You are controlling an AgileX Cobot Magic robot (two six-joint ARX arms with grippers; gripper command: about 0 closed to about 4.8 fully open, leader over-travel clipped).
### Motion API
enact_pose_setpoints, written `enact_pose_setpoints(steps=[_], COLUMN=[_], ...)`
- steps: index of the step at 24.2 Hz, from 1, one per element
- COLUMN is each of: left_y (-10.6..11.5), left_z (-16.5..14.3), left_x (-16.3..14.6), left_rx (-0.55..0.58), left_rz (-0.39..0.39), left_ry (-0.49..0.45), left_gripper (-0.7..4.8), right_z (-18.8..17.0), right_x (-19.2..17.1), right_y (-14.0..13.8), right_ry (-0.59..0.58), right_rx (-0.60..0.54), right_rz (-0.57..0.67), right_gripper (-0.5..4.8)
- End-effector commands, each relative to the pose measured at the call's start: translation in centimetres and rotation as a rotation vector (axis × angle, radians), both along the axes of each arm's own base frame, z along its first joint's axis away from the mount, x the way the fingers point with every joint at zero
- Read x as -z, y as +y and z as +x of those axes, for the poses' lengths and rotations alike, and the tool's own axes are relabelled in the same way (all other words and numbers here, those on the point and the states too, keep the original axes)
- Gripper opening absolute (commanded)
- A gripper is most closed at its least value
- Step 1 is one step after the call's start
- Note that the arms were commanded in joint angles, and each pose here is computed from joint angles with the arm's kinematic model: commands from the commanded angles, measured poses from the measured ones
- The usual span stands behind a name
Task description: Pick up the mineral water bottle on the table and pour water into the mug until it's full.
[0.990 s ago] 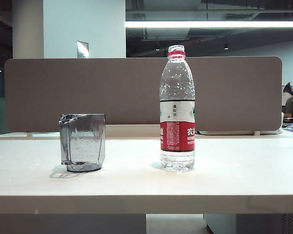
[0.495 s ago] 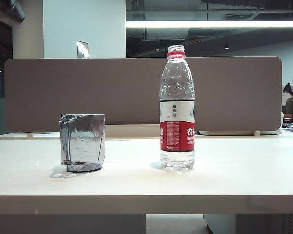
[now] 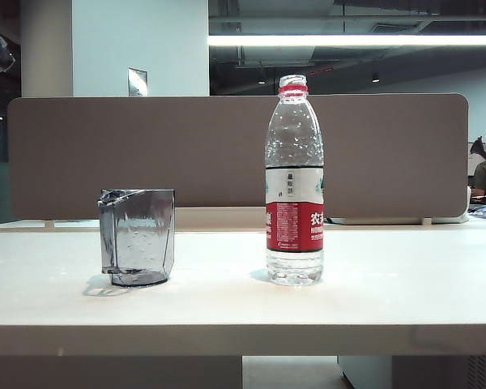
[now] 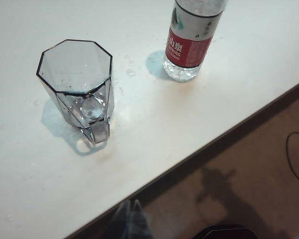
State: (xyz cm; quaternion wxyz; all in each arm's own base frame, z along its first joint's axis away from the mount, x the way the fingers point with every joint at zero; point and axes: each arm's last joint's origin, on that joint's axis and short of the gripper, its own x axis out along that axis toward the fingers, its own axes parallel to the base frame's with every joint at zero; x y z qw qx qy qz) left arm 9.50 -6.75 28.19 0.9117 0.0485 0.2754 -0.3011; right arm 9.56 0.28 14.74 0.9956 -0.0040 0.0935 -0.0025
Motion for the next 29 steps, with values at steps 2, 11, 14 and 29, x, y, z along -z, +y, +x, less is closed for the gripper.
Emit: enact_pose_setpoints(steps=[2,11,14,29], left_y=[0.0,0.0,0.0,0.0], left_z=[0.0,0.0,0.0,0.0], left_x=[-0.1,-0.1,-0.1,-0.1], left_rx=[-0.001,-0.001,-0.001,-0.001], left_rz=[-0.006,-0.006,-0.006,-0.006], left_ry=[-0.01,-0.01,-0.01,-0.01], left_gripper=[-0.05,-0.05,-0.05,-0.05], right_z=[0.1,0.1,0.1,-5.5], right_x=[0.1,0.1,-0.4,-26.3], right_y=[0.0,0.0,0.1,-0.6], right_ry=[-0.007,-0.008,-0.057,-0.877], right_rx=[0.001,-0.003,0.015,0.131], right_rz=[-0.001,0.001,0.257,-0.016], right_gripper=[-0.05,-0.05,-0.05,-0.06])
